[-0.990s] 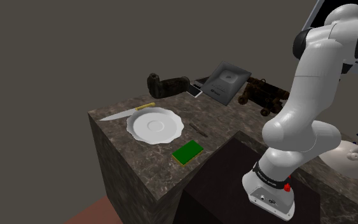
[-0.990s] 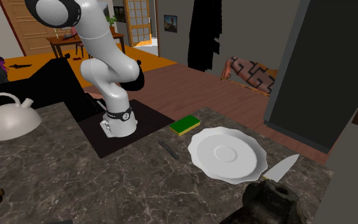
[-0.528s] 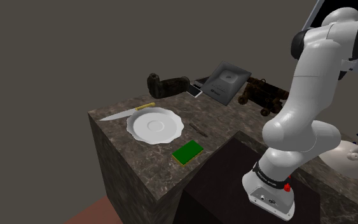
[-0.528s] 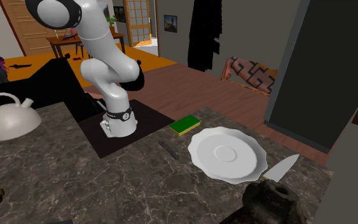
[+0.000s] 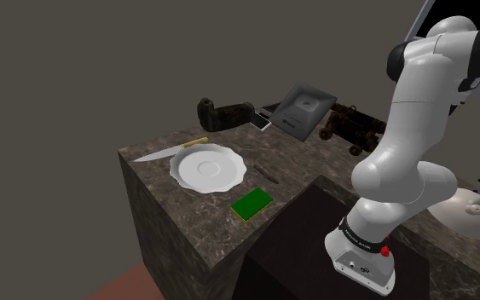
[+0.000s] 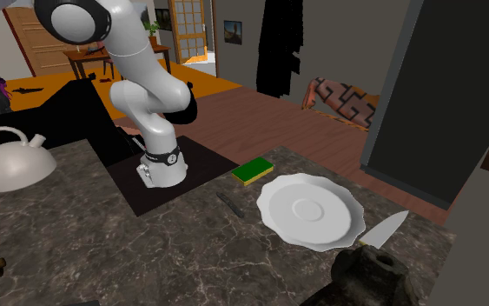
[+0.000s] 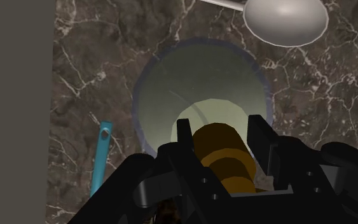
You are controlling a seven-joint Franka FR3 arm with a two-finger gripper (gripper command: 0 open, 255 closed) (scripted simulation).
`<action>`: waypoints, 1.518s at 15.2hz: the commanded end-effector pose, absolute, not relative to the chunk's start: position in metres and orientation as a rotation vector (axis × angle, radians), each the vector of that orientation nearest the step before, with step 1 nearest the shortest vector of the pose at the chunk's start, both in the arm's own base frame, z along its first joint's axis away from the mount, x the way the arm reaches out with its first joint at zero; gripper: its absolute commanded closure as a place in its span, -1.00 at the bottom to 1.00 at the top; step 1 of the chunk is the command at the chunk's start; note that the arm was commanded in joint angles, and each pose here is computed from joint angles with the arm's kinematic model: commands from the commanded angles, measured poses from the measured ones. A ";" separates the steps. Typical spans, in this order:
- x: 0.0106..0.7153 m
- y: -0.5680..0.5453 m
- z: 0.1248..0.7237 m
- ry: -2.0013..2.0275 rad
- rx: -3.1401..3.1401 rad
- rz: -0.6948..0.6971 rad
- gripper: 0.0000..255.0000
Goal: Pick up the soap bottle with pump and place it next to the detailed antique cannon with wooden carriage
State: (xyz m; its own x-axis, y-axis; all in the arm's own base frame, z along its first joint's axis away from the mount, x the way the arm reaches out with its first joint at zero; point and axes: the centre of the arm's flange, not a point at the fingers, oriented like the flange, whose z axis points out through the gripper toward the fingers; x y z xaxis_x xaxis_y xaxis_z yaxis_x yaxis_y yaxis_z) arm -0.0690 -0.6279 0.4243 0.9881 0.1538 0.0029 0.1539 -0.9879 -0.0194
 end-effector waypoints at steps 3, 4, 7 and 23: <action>-0.069 -0.627 0.403 -0.241 -3.114 -0.002 1.00; -0.069 -0.627 0.398 -0.241 -3.114 -0.002 1.00; -0.069 -0.627 0.398 -0.241 -3.114 -0.002 1.00; -0.069 -0.628 0.448 -0.241 -3.114 -0.002 -1.00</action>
